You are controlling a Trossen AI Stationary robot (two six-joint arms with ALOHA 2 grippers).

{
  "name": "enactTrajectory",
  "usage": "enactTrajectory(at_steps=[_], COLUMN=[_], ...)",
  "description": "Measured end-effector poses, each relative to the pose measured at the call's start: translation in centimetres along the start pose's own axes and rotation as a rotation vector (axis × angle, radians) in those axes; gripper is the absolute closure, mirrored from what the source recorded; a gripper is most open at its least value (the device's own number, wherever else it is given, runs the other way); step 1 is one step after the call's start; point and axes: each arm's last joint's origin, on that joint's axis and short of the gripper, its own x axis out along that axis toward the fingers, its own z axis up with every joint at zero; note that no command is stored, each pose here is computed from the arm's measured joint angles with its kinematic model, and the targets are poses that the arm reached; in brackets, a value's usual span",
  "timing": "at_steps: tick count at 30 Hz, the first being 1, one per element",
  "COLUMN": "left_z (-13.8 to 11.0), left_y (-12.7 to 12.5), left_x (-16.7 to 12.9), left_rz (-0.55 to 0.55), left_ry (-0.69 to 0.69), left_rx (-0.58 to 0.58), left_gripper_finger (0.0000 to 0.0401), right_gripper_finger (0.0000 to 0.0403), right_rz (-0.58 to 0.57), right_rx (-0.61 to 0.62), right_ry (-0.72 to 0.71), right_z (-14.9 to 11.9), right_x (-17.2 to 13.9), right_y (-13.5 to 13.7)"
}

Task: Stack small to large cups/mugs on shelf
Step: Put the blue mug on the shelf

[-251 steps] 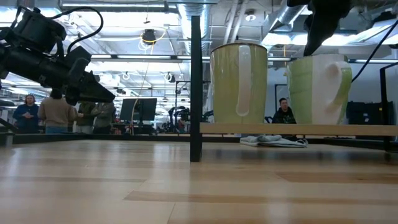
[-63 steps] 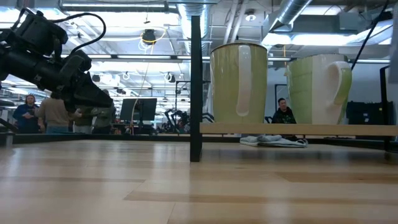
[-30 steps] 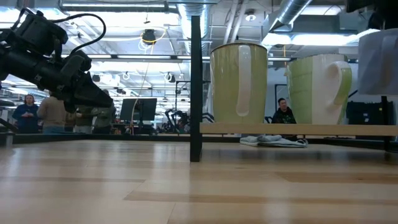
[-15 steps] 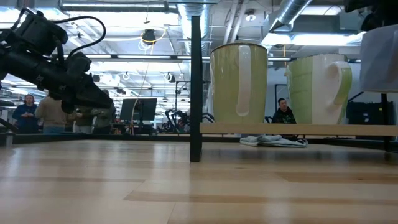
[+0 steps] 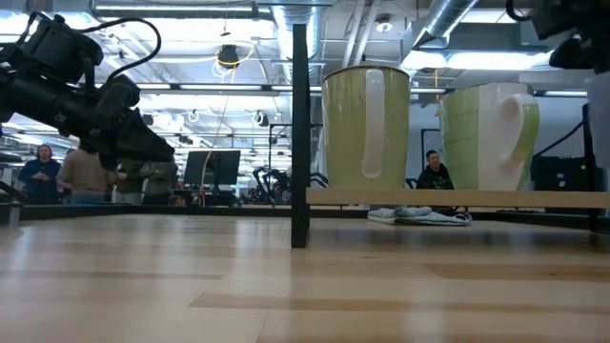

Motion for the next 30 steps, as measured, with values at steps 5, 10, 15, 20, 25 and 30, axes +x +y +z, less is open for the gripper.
enactTrajectory(at_steps=[5, 10, 15, 20, 25, 30], left_z=[0.0, 0.0, 0.0, 0.0, 0.0, 0.0], left_y=[0.0, 0.0, 0.0, 0.0, 0.0, 0.0], left_x=[0.0, 0.0, 0.0, 0.0, 0.0, 0.0], left_rz=[0.001, 0.001, 0.004, 0.005, 0.007, 0.007], left_ry=[0.0, -0.001, -0.001, -0.001, -0.002, 0.0], left_rx=[-0.031, -0.042, -0.043, -0.044, -0.044, -0.044], left_gripper_finger=[0.0282, 0.0282, 0.0282, 0.0282, 0.0282, 0.0282], right_gripper_finger=[0.0386, 0.0386, 0.0386, 0.0386, 0.0386, 0.0386], right_rz=[-0.007, 0.006, 0.005, -0.011, -0.008, 0.0], right_rx=[-0.045, -0.09, -0.16, -0.222, -0.303, -0.317], right_ry=[0.036, 0.008, 0.011, 0.059, 0.058, 0.034], right_z=[0.1, 0.5, 1.1, 1.9, 2.9, 3.5], right_x=[0.9, 1.0, 1.2, 1.8, 2.4, 2.6], right_y=[0.1, 0.3, 0.6, 1.0, 1.4, 1.6])
